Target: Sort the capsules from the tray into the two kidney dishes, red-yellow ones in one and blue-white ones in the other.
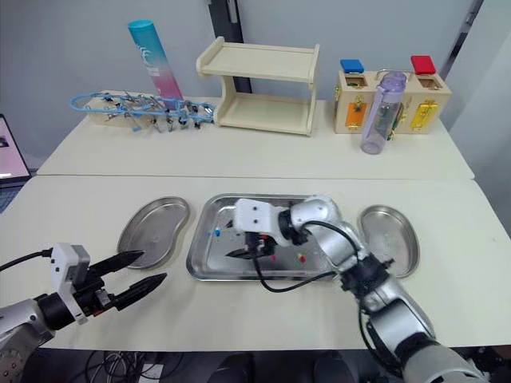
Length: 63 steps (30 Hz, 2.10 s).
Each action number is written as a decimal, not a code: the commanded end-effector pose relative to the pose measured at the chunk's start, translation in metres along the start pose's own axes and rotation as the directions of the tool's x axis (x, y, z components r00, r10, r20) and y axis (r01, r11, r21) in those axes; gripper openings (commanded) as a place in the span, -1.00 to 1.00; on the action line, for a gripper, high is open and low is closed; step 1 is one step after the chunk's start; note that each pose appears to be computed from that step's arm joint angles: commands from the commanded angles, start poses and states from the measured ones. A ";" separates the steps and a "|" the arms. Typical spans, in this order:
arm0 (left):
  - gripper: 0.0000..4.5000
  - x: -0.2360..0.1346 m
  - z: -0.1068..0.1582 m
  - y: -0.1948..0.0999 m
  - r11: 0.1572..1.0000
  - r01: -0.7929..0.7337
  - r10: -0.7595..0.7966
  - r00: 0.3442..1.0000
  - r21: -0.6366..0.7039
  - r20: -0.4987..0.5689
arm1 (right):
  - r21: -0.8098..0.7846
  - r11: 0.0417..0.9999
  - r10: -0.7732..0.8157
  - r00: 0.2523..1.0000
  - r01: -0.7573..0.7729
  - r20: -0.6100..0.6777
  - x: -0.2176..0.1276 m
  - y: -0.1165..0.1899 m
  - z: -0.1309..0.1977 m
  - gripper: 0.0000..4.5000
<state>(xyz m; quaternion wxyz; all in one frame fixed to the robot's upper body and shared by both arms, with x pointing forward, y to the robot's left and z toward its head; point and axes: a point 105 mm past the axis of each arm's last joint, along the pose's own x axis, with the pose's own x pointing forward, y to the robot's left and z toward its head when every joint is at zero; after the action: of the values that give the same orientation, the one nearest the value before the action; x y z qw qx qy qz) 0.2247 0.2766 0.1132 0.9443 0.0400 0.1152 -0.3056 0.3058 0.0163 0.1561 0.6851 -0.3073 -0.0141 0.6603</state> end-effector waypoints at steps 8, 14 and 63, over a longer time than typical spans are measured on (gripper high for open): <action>1.00 -0.050 -0.001 0.060 0.965 -0.243 0.247 0.968 0.094 -0.036 | 0.005 0.931 -0.363 0.928 0.365 -0.086 -0.157 0.019 -0.016 0.43; 1.00 -0.081 -0.014 0.103 0.914 -0.379 0.390 0.919 0.145 -0.059 | 0.105 0.849 -0.440 0.802 0.518 -0.404 -0.263 0.060 -0.061 0.43; 1.00 0.015 -0.008 -0.033 0.990 0.128 -0.132 0.986 0.054 0.100 | 0.226 0.935 -0.238 0.956 0.273 -0.169 -0.160 0.053 -0.021 0.98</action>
<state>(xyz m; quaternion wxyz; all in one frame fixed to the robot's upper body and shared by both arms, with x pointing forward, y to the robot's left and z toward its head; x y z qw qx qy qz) 0.2133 0.2505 0.0921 0.9276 0.0364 0.0807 -0.3629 0.2471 -0.1555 0.1783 0.8004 -0.2547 0.0792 0.5368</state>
